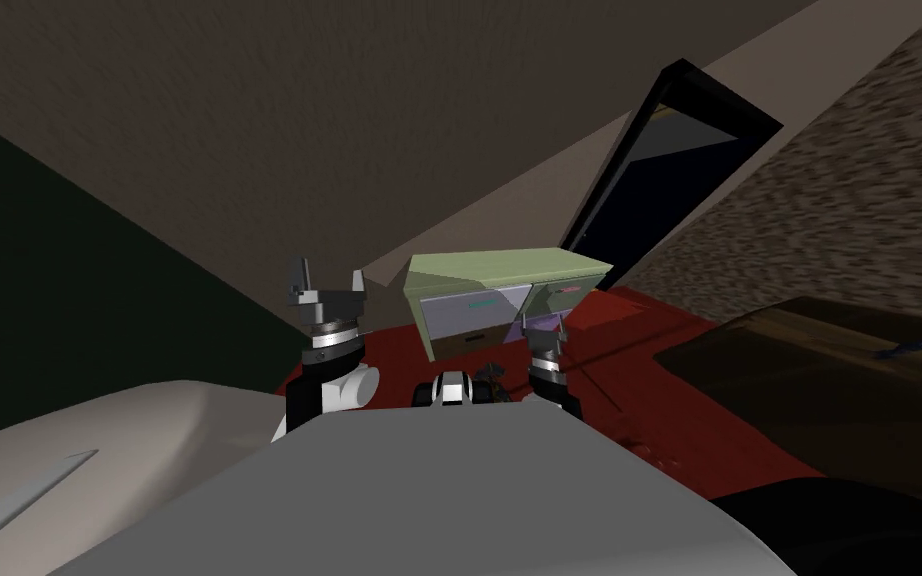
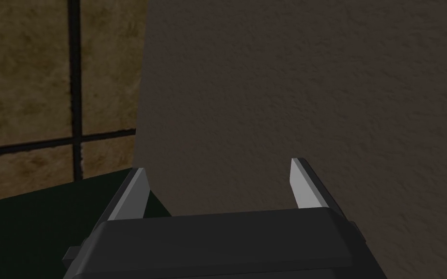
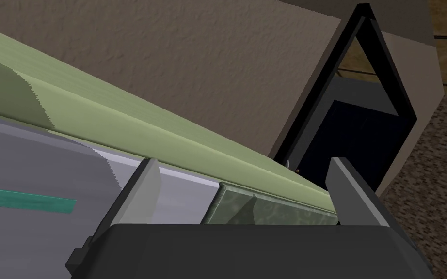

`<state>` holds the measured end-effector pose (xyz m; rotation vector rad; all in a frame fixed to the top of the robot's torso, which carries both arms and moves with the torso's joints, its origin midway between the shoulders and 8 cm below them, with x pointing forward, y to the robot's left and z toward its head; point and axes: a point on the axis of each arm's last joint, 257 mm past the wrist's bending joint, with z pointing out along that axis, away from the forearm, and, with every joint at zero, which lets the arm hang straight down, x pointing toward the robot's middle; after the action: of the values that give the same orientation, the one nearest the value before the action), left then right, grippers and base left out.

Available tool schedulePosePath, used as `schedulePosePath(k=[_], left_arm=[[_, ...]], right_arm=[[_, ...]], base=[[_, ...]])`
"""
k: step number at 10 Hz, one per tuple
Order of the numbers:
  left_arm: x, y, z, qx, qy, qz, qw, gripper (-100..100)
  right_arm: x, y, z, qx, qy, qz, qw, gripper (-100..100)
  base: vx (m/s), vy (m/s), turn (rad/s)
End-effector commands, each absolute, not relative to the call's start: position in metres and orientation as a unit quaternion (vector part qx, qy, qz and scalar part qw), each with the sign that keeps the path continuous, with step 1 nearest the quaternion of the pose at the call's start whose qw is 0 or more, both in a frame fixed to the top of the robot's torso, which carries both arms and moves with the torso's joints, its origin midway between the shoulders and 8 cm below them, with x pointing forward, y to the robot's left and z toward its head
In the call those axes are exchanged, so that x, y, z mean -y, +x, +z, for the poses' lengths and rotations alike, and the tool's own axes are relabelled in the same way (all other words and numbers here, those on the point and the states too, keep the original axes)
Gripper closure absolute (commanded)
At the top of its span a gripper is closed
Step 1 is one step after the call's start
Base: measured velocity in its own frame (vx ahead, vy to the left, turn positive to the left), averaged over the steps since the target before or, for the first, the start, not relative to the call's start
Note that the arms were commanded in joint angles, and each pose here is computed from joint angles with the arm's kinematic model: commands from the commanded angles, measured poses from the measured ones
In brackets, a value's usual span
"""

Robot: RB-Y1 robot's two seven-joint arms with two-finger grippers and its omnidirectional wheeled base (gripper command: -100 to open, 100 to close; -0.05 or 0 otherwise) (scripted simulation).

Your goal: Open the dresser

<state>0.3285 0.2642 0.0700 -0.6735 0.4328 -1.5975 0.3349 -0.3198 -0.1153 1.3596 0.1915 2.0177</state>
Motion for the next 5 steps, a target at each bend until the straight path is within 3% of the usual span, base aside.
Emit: schedulePosePath(k=[1, 5], left_arm=[[-0.264, 0.328, 0.07, -0.189, -0.294, -0.697, 0.627, 0], [-0.264, 0.328, 0.07, -0.189, -0.294, -0.697, 0.627, 0]], right_arm=[[0.328, 0.335, -0.137, -0.03, 0.55, 0.78, 0.298, -100], [0.332, 0.335, -0.151, 0.013, 0.565, 0.786, 0.249, -100]], base=[[-0.005, -0.082, 0.249], [-0.004, -0.062, 0.1]])
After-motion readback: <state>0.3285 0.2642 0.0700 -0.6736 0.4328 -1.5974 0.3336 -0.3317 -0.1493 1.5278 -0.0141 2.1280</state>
